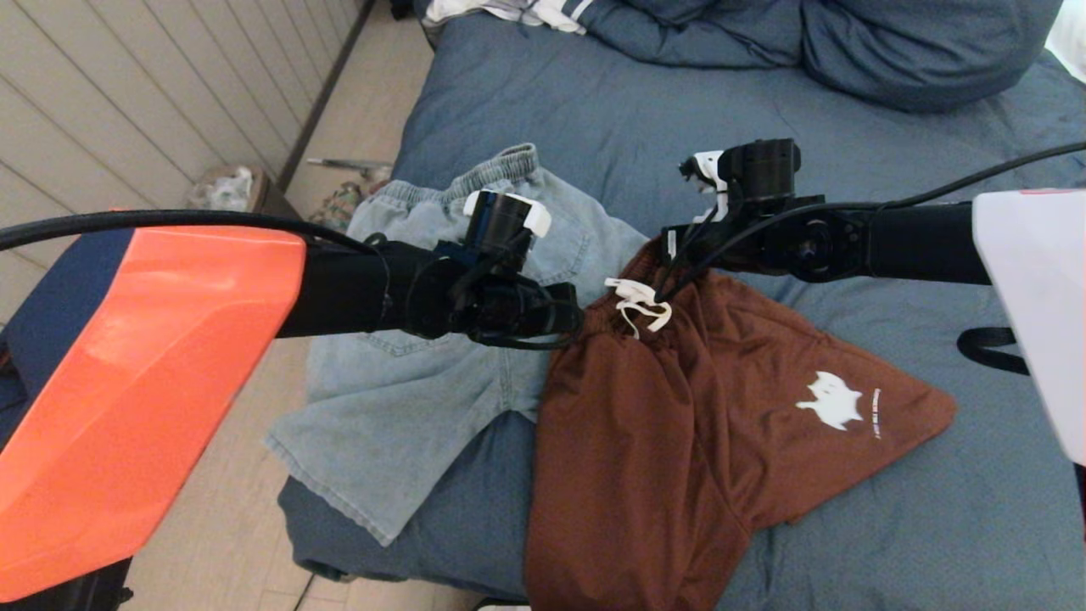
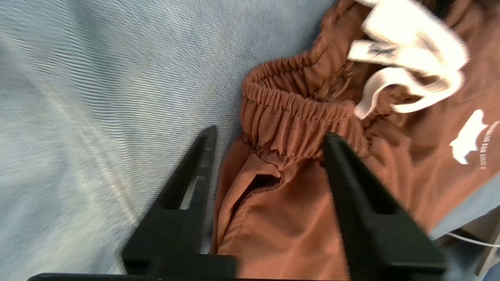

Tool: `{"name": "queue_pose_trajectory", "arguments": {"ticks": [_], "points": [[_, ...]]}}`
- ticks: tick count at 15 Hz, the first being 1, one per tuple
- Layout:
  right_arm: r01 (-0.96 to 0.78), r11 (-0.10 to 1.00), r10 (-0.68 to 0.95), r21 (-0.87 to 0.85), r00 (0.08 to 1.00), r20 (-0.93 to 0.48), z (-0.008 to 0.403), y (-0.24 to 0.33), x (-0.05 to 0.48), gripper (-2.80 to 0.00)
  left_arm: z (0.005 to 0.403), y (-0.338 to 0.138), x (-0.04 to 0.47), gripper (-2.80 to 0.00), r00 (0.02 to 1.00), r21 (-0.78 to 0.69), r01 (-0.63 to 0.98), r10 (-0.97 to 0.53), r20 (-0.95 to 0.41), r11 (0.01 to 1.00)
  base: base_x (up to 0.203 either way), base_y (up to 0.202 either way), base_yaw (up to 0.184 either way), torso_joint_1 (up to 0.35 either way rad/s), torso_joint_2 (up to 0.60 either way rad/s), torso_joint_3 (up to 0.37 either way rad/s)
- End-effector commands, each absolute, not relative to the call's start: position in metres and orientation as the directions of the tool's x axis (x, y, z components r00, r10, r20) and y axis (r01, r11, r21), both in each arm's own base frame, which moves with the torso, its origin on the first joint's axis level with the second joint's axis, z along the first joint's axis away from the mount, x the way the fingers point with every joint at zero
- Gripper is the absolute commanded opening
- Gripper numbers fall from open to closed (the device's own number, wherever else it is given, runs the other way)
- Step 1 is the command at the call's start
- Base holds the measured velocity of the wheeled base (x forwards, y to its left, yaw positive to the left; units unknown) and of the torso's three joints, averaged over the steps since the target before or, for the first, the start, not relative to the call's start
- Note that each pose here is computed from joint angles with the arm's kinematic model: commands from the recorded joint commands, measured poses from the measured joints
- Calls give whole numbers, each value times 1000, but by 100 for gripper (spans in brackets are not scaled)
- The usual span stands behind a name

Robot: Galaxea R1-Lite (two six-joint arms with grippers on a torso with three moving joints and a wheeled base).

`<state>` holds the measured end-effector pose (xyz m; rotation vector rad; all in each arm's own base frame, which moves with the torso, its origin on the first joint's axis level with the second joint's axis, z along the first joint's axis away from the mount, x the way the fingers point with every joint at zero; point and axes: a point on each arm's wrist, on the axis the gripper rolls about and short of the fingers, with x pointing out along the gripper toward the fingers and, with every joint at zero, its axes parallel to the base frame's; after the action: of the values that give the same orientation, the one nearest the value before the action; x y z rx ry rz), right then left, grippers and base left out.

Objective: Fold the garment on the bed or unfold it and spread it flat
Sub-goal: Unford the brown shorts

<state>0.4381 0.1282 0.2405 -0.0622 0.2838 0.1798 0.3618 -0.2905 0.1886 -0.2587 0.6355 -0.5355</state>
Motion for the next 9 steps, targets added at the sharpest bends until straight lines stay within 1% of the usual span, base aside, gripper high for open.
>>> {"name": "queue_pose_trajectory", "arguments": {"ticks": [1, 3, 9], "points": [[-186, 982, 168, -36, 943, -287, 242, 127, 434, -280, 166, -296, 370, 0, 658, -380, 376, -532, -533, 845, 0, 0, 0, 0, 0, 0], [-186, 982, 168, -36, 943, -287, 242, 127, 434, -280, 157, -301, 370, 0, 647, -376, 377, -531, -547, 846, 0, 0, 0, 0, 0, 0], [-186, 982, 168, -35, 944, -283, 245, 126, 432, -280, 154, -311, 364, 0, 630, -375, 399, -547, -550, 837, 0, 0, 0, 0, 0, 0]]}}
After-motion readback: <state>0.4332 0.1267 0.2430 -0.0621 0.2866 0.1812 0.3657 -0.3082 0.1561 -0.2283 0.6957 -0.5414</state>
